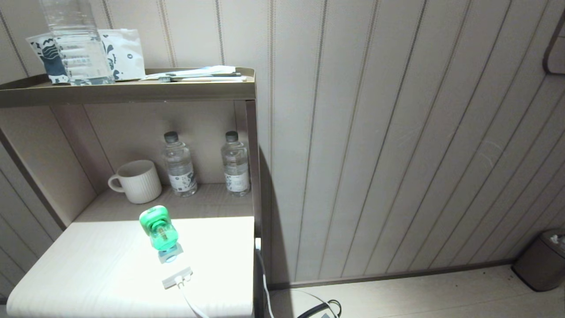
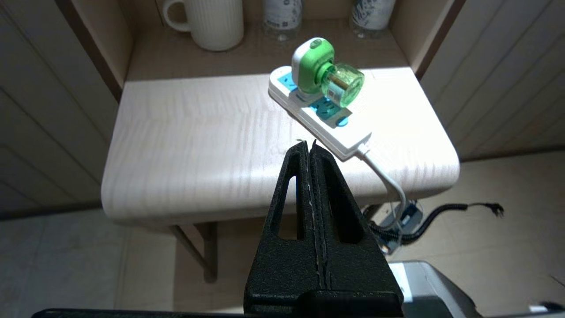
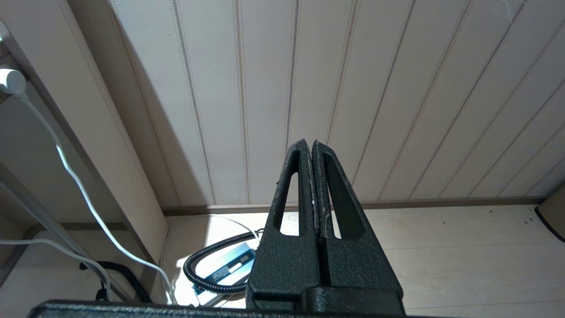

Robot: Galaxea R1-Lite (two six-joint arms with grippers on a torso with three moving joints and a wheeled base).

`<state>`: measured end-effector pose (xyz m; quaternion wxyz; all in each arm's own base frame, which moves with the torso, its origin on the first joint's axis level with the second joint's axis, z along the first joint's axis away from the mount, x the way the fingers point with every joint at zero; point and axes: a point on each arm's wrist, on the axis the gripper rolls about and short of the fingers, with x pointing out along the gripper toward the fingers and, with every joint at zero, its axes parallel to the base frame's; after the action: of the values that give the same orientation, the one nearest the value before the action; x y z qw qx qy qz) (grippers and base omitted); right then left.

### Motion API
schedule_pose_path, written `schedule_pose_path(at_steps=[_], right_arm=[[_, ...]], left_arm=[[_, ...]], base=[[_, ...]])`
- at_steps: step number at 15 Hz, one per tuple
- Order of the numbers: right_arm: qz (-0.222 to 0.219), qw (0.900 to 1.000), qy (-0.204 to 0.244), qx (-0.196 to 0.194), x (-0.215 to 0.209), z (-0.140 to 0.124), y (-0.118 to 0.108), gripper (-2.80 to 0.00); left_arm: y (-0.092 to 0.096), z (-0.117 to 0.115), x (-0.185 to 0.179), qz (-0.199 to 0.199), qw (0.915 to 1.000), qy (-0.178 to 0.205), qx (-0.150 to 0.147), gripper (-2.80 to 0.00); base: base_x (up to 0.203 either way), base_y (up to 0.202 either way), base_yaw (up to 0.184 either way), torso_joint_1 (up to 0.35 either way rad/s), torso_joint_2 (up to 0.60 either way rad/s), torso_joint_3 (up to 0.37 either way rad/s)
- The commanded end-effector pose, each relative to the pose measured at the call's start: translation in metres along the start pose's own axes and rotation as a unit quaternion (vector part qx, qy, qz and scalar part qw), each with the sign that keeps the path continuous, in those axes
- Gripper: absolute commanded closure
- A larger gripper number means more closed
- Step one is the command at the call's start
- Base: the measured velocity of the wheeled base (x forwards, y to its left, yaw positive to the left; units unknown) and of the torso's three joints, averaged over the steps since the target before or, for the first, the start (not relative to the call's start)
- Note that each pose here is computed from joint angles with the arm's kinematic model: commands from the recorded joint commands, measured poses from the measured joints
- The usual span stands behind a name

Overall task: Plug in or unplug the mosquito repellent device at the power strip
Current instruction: Hold the socket with your right hand and unplug it with your left hand

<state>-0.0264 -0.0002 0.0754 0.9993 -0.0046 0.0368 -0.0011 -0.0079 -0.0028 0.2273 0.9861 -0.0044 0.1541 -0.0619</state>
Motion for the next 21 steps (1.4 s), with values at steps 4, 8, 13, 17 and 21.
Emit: schedule_pose_path(at_steps=[4,8,13,17,21], right_arm=[[0.000,1.000,0.000,0.000,0.000,0.000,0.000,0.00],[0.000,1.000,0.000,0.000,0.000,0.000,0.000,0.00],[0.000,1.000,0.000,0.000,0.000,0.000,0.000,0.00],[0.000,1.000,0.000,0.000,0.000,0.000,0.000,0.00],[0.000,1.000,0.000,0.000,0.000,0.000,0.000,0.00]], left_arm=[[-0.001,0.033,0.008,-0.055,0.9804,0.186,-0.035,0.00],[0.003,0.057,0.046,-0.073,0.9461,0.303,-0.087,0.00],[0.002,0.096,0.084,-0.099,0.9007,0.391,-0.162,0.00],[-0.024,0.109,0.125,-0.107,0.8533,0.463,-0.214,0.00],[-0.044,0.113,0.163,-0.062,0.8394,0.486,-0.234,0.00]], base=[[0.000,0.000,0.000,0.000,0.00,0.000],[0.000,0.000,0.000,0.000,0.00,0.000],[0.000,0.000,0.000,0.000,0.00,0.000],[0.000,0.000,0.000,0.000,0.00,0.000],[0.000,0.000,0.000,0.000,0.00,0.000]])
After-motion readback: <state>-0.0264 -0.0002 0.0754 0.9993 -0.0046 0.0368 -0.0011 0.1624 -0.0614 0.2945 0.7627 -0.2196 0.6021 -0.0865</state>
